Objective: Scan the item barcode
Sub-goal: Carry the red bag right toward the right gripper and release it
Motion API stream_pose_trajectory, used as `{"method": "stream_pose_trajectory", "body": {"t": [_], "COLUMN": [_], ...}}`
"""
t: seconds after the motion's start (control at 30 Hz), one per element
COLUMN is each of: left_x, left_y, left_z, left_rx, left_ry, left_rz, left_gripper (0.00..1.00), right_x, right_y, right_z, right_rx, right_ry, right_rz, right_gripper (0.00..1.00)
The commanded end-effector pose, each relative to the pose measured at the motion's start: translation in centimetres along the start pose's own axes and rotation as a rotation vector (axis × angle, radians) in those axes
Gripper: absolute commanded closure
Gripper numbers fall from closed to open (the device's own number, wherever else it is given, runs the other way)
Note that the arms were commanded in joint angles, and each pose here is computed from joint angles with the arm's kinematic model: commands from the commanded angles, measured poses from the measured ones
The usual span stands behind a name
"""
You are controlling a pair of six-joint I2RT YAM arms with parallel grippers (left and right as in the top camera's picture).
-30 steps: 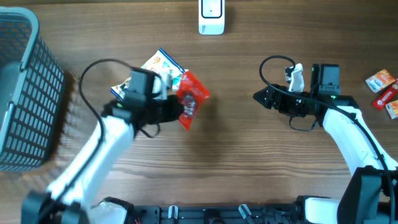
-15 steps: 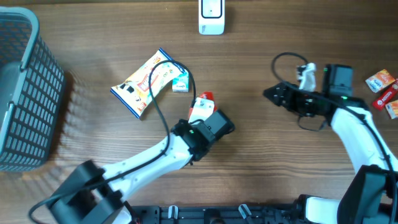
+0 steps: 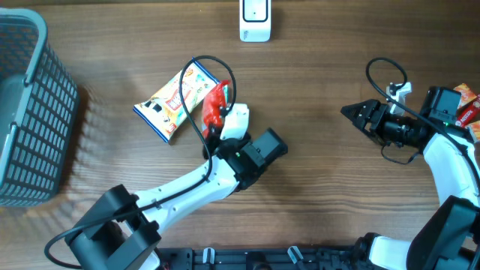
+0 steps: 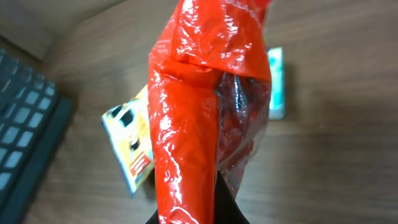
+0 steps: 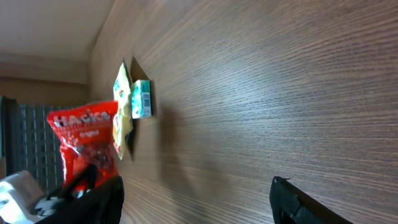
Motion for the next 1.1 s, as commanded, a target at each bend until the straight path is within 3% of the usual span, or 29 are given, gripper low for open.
{"method": "stream_pose_trajectory", "body": {"t": [0.0, 0.23, 0.4, 0.5, 0.63, 0.7, 0.77, 0.8, 0.87, 1.07], "left_x": [0.9, -1.4, -1.5, 0.3, 4.1, 5.8, 6.1, 6.1, 5.9, 6.2], "left_y": [-0.7, -4.4, -4.8, -3.8, -3.6, -3.9, -3.7, -3.9, -4.2, -3.6], "left_z": [-4.4, -6.8, -6.8, -8.3, -12.6, -14.2, -14.1, -14.0, -13.9, -13.3], "left_rx": [-0.018, -0.076, -0.221, -0.248, -0.252, -0.267, -0.277, -0.282, -0.288, -0.253], "left_ry": [-0.221, -0.187, -0.113, -0.156, -0.356, -0.432, -0.417, -0.418, -0.424, -0.456], "left_rz": [0.079, 0.158, 0.102, 0.06, 0.07, 0.073, 0.051, 0.057, 0.079, 0.109], "left_gripper": [0.96, 0.96, 0.96, 0.95, 0.92, 0.79, 0.21, 0.07, 0.0, 0.0], "right_x": [0.5, 0.5, 0.5, 0.5, 0.5, 0.5, 0.5, 0.5, 0.5, 0.5], "right_y": [0.8, 0.6, 0.6, 0.6, 0.5, 0.5, 0.5, 0.5, 0.5, 0.5], "right_z": [1.4, 1.4, 1.4, 1.4, 1.4, 1.4, 1.4, 1.4, 1.4, 1.5], "right_rx": [0.064, 0.057, 0.054, 0.053, 0.053, 0.053, 0.054, 0.054, 0.053, 0.05], "right_ry": [0.036, 0.038, 0.038, 0.038, 0.038, 0.038, 0.038, 0.038, 0.038, 0.046], "right_rz": [-0.018, -0.012, -0.01, -0.01, -0.009, -0.009, -0.009, -0.009, -0.009, -0.005], "right_gripper": [0.25, 0.24, 0.24, 0.24, 0.24, 0.23, 0.17, 0.13, 0.13, 0.12]}}
Point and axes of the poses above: each gripper's point midway between its finger pads, its own x axis back along the fingers, its own z axis along the line the jaws close on, y = z × x, the point moved 1 cm from there along x, back along the fingers, and after that the axes turned 4 degrees about -x, right-handed, at the moved point
